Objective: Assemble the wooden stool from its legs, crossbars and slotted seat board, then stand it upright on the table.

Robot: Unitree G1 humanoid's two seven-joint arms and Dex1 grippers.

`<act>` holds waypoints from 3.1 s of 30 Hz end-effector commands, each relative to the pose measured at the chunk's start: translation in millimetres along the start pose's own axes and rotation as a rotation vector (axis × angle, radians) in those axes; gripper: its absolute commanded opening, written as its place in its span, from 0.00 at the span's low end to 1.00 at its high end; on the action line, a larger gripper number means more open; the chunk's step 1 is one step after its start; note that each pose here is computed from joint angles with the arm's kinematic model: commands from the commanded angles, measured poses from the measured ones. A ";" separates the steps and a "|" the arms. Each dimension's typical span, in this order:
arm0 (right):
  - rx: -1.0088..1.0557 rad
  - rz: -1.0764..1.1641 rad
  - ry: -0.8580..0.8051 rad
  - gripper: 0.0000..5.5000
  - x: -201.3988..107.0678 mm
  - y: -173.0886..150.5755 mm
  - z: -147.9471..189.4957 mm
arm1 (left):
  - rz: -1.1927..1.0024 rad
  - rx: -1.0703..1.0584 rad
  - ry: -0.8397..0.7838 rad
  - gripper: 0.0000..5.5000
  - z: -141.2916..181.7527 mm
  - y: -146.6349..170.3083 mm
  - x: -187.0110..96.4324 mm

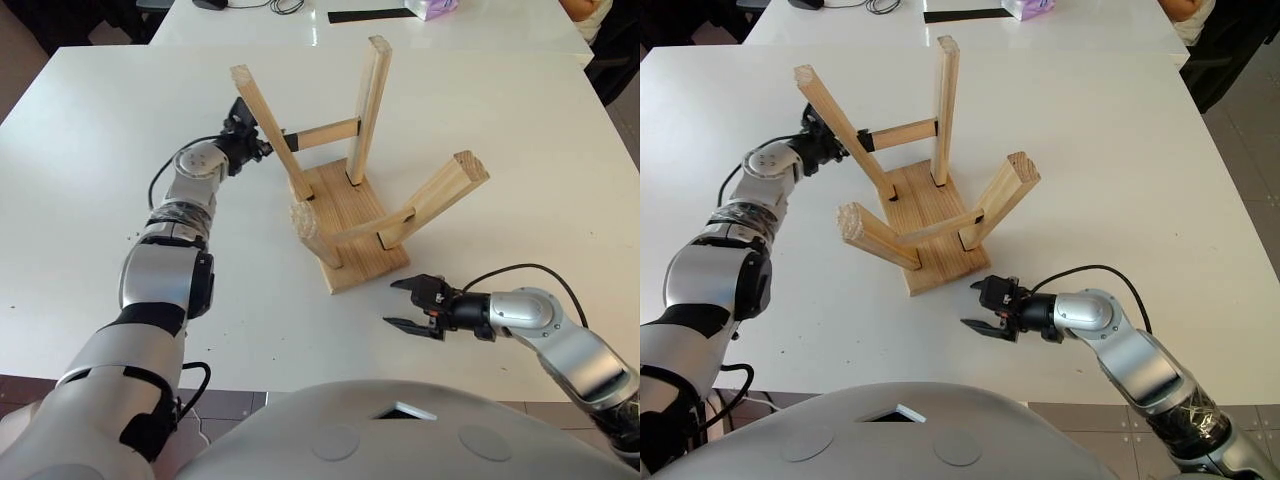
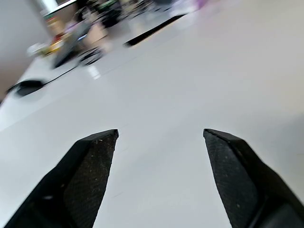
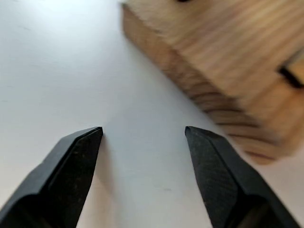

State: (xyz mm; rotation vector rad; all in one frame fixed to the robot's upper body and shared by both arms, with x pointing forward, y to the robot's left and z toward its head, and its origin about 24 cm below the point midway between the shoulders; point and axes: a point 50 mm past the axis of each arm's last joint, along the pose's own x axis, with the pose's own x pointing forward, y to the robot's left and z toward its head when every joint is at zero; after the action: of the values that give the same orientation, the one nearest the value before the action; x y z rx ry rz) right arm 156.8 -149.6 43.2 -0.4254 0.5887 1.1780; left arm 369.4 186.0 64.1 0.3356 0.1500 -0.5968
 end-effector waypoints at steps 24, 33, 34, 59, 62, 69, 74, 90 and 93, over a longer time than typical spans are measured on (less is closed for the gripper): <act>-0.002 -0.376 0.050 0.59 -53.7 -71.6 -15.5 | -0.215 -0.169 0.013 0.61 -34.4 -52.9 -123.9; 0.009 -0.469 -0.013 0.59 -56.9 -76.6 -18.4 | -0.186 0.080 0.126 0.61 -63.1 -67.6 -170.7; 0.019 -0.487 -0.029 0.59 -52.2 -76.6 -18.6 | -0.180 0.070 0.130 0.61 -66.8 -73.3 -172.8; 0.085 -0.203 -0.264 0.59 -66.2 9.3 38.4 | -0.445 -0.140 -0.113 0.49 26.7 -112.0 -180.6; 0.078 -0.180 -0.294 0.59 -86.7 16.3 51.5 | -0.492 -0.192 -0.131 0.49 48.7 -110.1 -193.0; 0.025 -0.161 -0.345 0.59 -108.9 13.7 75.7 | -0.556 -0.247 -0.153 0.49 73.9 -103.0 -203.1; 0.034 -0.115 -0.329 0.59 -106.2 17.7 76.4 | -0.595 -0.260 -0.112 0.49 71.2 -95.7 -206.3; 0.120 -0.003 -0.185 0.59 -104.8 7.2 36.0 | -0.711 -0.272 0.095 0.49 7.5 -58.1 -221.5; 0.157 0.000 -0.181 0.59 -109.5 -7.6 25.7 | -0.775 -0.271 0.091 0.49 5.3 -56.6 -224.7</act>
State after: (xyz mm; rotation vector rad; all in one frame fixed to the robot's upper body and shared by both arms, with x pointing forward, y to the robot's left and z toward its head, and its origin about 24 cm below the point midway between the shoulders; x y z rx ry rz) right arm 137.0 -214.4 135.8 -0.2105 0.4970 1.0979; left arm 156.8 263.8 109.2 0.0400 0.4478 -1.2111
